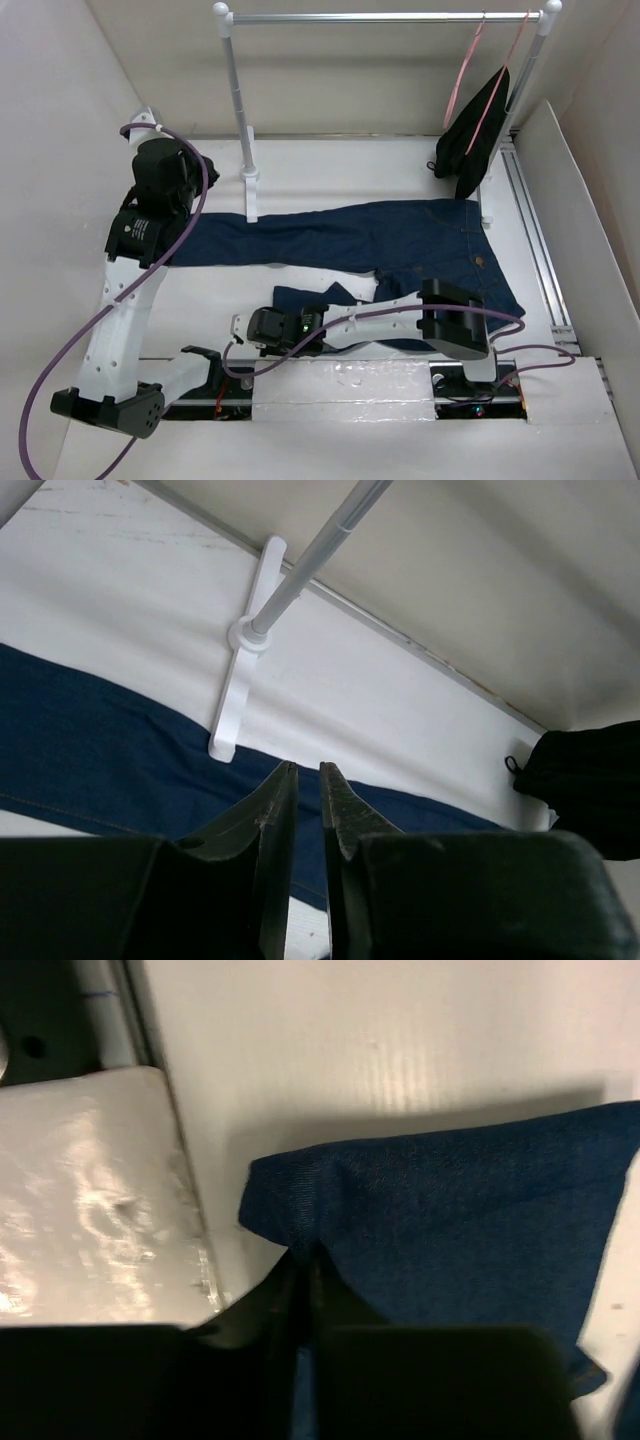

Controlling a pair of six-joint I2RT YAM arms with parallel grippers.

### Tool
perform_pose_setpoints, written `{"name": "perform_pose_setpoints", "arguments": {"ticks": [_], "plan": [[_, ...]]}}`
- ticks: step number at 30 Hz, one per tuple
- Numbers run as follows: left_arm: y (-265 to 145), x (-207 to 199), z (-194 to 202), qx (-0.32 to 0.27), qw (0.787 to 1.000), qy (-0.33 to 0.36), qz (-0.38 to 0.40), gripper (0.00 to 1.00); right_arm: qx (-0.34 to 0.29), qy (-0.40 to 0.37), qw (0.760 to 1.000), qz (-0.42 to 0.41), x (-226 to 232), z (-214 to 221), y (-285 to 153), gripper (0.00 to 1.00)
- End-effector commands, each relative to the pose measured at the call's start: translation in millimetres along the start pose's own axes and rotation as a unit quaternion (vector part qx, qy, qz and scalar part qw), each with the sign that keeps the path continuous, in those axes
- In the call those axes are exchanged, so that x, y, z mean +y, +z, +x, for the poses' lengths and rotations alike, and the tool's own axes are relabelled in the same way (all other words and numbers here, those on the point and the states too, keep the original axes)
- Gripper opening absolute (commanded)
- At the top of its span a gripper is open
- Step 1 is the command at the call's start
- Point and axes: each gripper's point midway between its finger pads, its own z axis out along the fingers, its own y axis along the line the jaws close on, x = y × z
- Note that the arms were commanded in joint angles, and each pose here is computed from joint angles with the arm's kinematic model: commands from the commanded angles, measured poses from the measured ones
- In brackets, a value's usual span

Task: Place the trousers on the hanger
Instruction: Flatten out the trousers at the center of the board.

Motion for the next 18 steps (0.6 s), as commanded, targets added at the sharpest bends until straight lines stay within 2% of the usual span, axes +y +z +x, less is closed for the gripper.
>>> {"name": "perform_pose_setpoints", "arguments": {"ticks": [1,3,6,7,8,9,11,14,17,18], "plan": [[-4.4,4.1,-2.6,-0.01,1.0,0.008,-0.001,0.11,-0.022,0.029,0.996,0.08,-30.6,-23.6,-19.0,0.0],[-3.7,3.5,-3.5,-0.008,1.0,0.018,-0.001,0.11,-0.045,0.027,0.995,0.085,-37.2,-35.1,-38.8,0.0],[3.0,1.4,-2.4,0.002,0.999,0.041,-0.003,0.11,-0.14,0.008,0.989,0.056,-47.3,-68.1,-112.4,0.0],[5.9,1.5,-0.8,0.008,0.999,0.047,-0.006,0.11,-0.195,0.003,0.98,0.044,-54.5,-81.3,-157.8,0.0],[6.9,-1.5,-4.0,0.008,0.999,0.05,-0.005,0.11,-0.225,-0.009,0.974,-0.009,-43.7,-86.9,-177.6,0.0],[12.8,-1.5,0.6,0.018,0.998,0.055,-0.008,0.11,-0.242,0.002,0.97,-0.01,-57.9,-85.6,-196.7,0.0],[15.6,-3.9,-1.7,0.02,0.998,0.065,-0.008,0.11,-0.303,-0.019,0.95,-0.078,-48.0,-86.3,-250.7,0.0],[17.3,-11.8,-12.4,0.015,0.997,0.071,-0.005,0.11,-0.34,-0.033,0.935,-0.096,-59.3,-70.7,-296.4,0.0],[19.0,-18.7,-20.7,0.013,0.997,0.076,-0.002,0.11,-0.337,-0.014,0.938,-0.084,-93.2,-50.8,-291.2,0.0],[20.3,-20.4,-22.3,0.015,0.997,0.076,-0.003,0.12,-0.311,0.006,0.947,-0.081,-113.8,-40.4,-266.1,0.0]]}}
